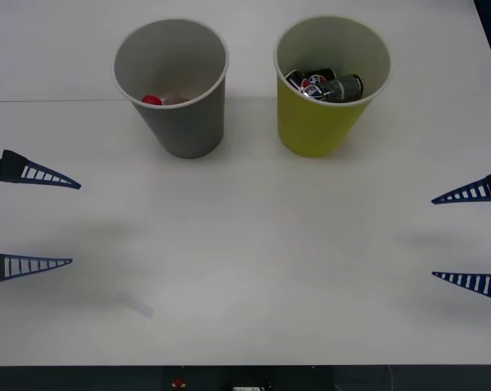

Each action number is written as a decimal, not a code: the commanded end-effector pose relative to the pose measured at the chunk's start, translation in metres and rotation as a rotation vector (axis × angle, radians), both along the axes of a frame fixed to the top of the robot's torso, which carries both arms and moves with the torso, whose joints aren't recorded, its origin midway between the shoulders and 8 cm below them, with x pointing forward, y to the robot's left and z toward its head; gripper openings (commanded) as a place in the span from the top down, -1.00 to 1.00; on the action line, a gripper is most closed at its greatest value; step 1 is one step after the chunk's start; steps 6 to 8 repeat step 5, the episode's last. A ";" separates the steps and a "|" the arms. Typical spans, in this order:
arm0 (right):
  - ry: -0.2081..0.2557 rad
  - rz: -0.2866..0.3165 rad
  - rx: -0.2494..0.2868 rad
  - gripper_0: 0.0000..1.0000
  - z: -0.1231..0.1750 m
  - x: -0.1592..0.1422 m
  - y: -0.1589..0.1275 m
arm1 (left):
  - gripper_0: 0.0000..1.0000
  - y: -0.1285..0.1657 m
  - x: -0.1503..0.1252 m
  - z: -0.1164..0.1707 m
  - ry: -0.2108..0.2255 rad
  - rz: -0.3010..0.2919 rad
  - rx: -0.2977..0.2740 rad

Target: Put the can into the green bin and the plastic bottle into the gray bin

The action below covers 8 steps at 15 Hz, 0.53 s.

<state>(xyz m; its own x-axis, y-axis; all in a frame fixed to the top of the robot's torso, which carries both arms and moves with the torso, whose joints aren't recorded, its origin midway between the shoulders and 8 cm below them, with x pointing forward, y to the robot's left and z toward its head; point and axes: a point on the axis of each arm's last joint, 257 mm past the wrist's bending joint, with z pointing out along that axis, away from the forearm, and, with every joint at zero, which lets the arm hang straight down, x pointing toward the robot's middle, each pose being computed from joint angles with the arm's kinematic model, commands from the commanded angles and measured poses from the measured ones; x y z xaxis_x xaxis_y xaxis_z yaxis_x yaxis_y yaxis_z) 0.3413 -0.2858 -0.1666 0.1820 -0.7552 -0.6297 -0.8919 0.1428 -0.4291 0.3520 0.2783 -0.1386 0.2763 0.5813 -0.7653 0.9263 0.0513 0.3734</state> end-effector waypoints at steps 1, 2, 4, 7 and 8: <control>0.000 0.000 0.000 -1.00 0.000 0.000 0.000 | -1.00 0.005 -0.001 -0.004 0.000 0.013 0.011; 0.000 0.000 0.000 -1.00 0.000 0.000 0.000 | -1.00 0.006 -0.002 -0.004 0.001 0.013 0.011; 0.000 0.000 0.000 -1.00 0.000 0.000 0.000 | -1.00 0.006 -0.002 -0.004 0.001 0.013 0.011; 0.000 0.000 0.000 -1.00 0.000 0.000 0.000 | -1.00 0.006 -0.002 -0.004 0.001 0.013 0.011; 0.000 0.000 0.000 -1.00 0.000 0.000 0.000 | -1.00 0.006 -0.002 -0.004 0.001 0.013 0.011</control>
